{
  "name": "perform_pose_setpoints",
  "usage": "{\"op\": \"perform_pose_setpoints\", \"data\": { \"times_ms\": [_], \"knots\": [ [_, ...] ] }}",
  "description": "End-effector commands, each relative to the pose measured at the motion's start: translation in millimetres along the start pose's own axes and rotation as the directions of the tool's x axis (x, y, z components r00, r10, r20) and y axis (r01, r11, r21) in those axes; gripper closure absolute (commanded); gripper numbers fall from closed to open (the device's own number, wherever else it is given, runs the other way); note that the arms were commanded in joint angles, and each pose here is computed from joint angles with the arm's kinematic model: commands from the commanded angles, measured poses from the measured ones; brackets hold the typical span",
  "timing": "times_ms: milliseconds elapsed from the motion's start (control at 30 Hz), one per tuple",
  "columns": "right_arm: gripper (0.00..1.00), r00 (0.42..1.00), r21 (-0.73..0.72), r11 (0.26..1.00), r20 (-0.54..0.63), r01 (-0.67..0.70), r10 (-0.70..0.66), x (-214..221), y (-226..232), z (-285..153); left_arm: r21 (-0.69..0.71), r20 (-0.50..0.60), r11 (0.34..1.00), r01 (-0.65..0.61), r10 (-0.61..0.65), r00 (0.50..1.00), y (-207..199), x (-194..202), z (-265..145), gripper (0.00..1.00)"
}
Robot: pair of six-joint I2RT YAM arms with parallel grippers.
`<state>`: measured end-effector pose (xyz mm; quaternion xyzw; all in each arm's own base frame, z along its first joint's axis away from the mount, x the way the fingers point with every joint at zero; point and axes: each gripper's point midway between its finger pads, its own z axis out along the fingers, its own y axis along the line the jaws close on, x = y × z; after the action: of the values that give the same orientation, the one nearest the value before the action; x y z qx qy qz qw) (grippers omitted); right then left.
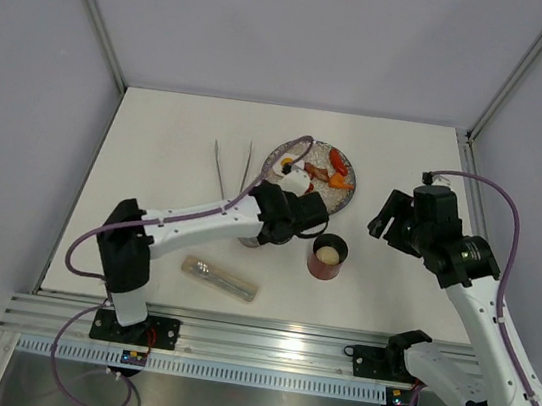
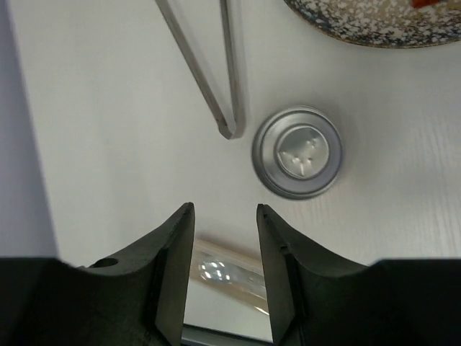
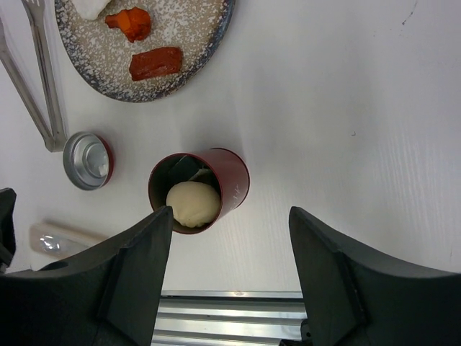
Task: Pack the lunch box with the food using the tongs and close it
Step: Place the box lid at the center of the board, then adjust the box lid at the center of the board.
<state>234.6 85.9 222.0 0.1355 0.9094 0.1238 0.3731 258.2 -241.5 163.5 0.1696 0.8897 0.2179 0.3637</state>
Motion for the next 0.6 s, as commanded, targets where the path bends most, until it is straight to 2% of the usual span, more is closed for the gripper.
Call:
{"op": "perform_pose_setpoints", "data": {
  "times_ms": [0,67,100,133,167,200,300,367,400,467,500,567],
  "knots": [
    [0.28,0.998,-0.062,0.996,0.007,0.065,-0.065,-12.1,13.7,-7.6,0.26,-0.107,0.937,0.231,-0.21,0.972,-4.1,0.6,-4.1,0.57],
    [0.29,0.994,-0.112,0.988,0.001,0.108,-0.109,-15.6,25.7,-12.6,0.299,-0.178,0.908,0.295,-0.251,0.952,-0.8,22.5,6.8,0.57],
    [0.3,0.991,-0.115,0.985,-0.008,0.131,-0.133,-15.8,29.5,-10.7,0.325,-0.178,0.868,0.374,-0.332,0.926,11.7,15.4,9.3,0.57],
    [0.31,0.983,-0.142,0.973,0.0,0.179,-0.181,-15.1,43.0,-16.9,0.365,-0.217,0.838,0.407,-0.348,0.912,10.5,20.2,8.2,0.57],
    [0.31,0.974,-0.112,0.967,0.022,0.227,-0.226,-18.1,45.3,-16.3,0.343,-0.255,0.83,0.44,-0.369,0.894,18.1,33.9,19.9,0.57],
    [0.31,0.963,-0.111,0.956,0.022,0.271,-0.27,-18.2,56.8,-14.4,0.376,-0.264,0.796,0.474,-0.399,0.878,21.9,31.7,15.9,0.57],
    [0.32,0.896,-0.134,0.891,-0.038,0.434,-0.442,10.4,90.4,-0.9,0.35,-0.321,0.766,0.54,-0.444,0.837,40.8,45.8,28.3,0.55],
    [0.34,0.837,-0.173,0.827,-0.025,0.534,-0.546,27.1,120.9,-0.7,0.351,-0.329,0.742,0.571,-0.474,0.817,55.9,46.8,28.1,0.53],
    [0.35,0.799,-0.17,0.795,-0.063,0.582,-0.598,42.1,131.1,13.5,0.324,-0.356,0.726,0.607,-0.501,0.789,69.1,52.0,33.5,0.52],
    [0.38,0.75,-0.218,0.739,-0.042,0.638,-0.66,59.1,163.0,13.6,0.293,-0.349,0.695,0.657,-0.562,0.75,95.8,52.5,36.2,0.49],
    [0.41,0.72,-0.219,0.716,-0.077,0.663,-0.69,74.1,171.3,27.9,0.279,-0.356,0.688,0.67,-0.573,0.738,104.3,55.8,35.8,0.48],
    [0.43,0.693,-0.275,0.677,-0.053,0.683,-0.719,90.1,200.0,29.5,0.274,-0.335,0.662,0.698,-0.615,0.714,123.8,53.6,30.4,0.41]
  ]
}}
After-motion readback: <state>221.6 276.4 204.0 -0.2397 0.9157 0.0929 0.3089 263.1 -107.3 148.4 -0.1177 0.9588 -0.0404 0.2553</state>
